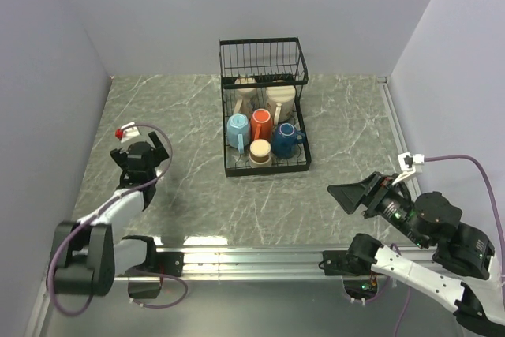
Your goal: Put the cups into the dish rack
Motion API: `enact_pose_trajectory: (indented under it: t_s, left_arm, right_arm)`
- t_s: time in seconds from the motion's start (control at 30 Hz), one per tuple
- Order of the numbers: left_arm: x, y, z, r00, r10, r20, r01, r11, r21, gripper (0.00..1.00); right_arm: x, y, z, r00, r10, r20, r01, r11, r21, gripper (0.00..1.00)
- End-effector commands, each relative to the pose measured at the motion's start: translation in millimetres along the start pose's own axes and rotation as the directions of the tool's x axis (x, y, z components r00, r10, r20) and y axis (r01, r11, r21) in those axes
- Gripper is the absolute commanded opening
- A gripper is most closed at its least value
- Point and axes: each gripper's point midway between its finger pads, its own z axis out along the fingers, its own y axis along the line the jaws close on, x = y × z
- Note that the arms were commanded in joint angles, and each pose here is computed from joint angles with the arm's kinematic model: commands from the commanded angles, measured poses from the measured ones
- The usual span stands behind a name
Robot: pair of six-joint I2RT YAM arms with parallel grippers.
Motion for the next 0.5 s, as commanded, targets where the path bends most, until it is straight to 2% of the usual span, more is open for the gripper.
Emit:
enact_pose_trajectory:
  t_s: [0.0, 0.17, 0.33, 0.4, 0.43, 0.47]
  left_arm:
    - [-32.6, -18.1, 17.1, 0.979, -0.137, 0.152, 0.123, 0.988, 0.096, 0.99]
    - [-26.4, -29.9, 38.0, 0.985, -0.102, 0.138, 0.086, 0.989, 0.120, 0.99]
    - [-36.8, -41.2, 52.3, 0.980, -0.032, 0.197, 0.002, 0.988, 0.153, 0.99]
    - [-39.4, -45.7, 48.8, 0.968, -0.028, 0.248, -0.023, 0.980, 0.199, 0.99]
    - [-30.8, -54.3, 46.7, 0.978, 0.007, 0.210, -0.060, 0.967, 0.248, 0.99]
    - [-34.2, -55.8, 42.9, 0.969, 0.001, 0.248, -0.069, 0.962, 0.265, 0.99]
  right_arm:
    - [-1.2, 15.6, 5.9, 1.000, -0.013, -0.010, 0.013, 0.999, -0.052, 1.00]
    - [-2.5, 18.4, 11.2, 1.000, -0.024, -0.015, 0.023, 0.999, -0.039, 1.00]
    - [7.9, 14.9, 27.1, 0.998, -0.031, -0.048, 0.031, 1.000, 0.001, 1.00]
    - [8.9, 14.6, 32.1, 0.998, -0.030, -0.051, 0.031, 0.999, 0.016, 1.00]
    - [10.5, 13.8, 36.1, 0.998, -0.033, -0.058, 0.035, 0.999, 0.031, 1.00]
    - [8.4, 12.7, 38.2, 0.998, -0.030, -0.050, 0.032, 0.998, 0.046, 1.00]
